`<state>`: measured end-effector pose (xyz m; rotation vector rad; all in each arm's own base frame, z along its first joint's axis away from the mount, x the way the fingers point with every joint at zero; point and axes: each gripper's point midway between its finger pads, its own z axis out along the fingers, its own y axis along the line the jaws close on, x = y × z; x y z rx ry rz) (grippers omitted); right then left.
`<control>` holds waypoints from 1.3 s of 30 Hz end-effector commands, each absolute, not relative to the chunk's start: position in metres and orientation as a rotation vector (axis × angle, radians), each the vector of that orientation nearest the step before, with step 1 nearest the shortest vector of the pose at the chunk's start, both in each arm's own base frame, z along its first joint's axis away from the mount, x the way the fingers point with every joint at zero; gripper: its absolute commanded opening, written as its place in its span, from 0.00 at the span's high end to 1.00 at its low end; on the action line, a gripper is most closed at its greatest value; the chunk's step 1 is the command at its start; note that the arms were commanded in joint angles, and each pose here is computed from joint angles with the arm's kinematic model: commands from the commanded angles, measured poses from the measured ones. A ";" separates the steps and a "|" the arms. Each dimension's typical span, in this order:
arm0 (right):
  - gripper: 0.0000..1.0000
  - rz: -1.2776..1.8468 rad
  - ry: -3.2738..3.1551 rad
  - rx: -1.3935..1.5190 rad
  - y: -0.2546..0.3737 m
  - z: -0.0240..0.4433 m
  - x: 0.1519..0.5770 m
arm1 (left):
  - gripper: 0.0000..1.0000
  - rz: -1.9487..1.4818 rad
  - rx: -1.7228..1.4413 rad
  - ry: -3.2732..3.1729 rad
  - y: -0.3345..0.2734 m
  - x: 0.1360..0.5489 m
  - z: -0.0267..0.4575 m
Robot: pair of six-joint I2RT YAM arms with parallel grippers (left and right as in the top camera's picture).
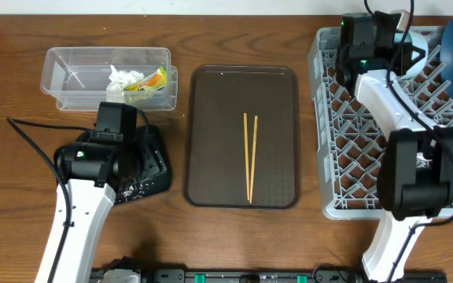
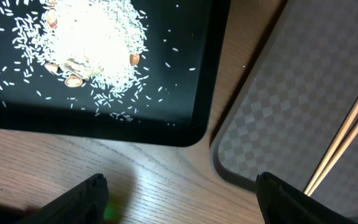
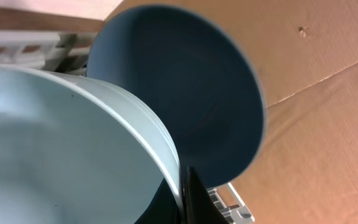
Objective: Sort waste into correct bins and load items into the dishwasher rack
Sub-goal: 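Carry light-blue bowl with right gripper and set it in the rack, then reach right gripper to the wooden chopsticks and grasp one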
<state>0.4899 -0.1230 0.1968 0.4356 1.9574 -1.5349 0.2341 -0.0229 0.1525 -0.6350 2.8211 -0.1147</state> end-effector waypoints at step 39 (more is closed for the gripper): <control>0.31 -1.092 2.358 0.041 -0.026 0.129 0.487 | 0.21 -0.103 -0.654 2.795 -0.020 0.239 0.155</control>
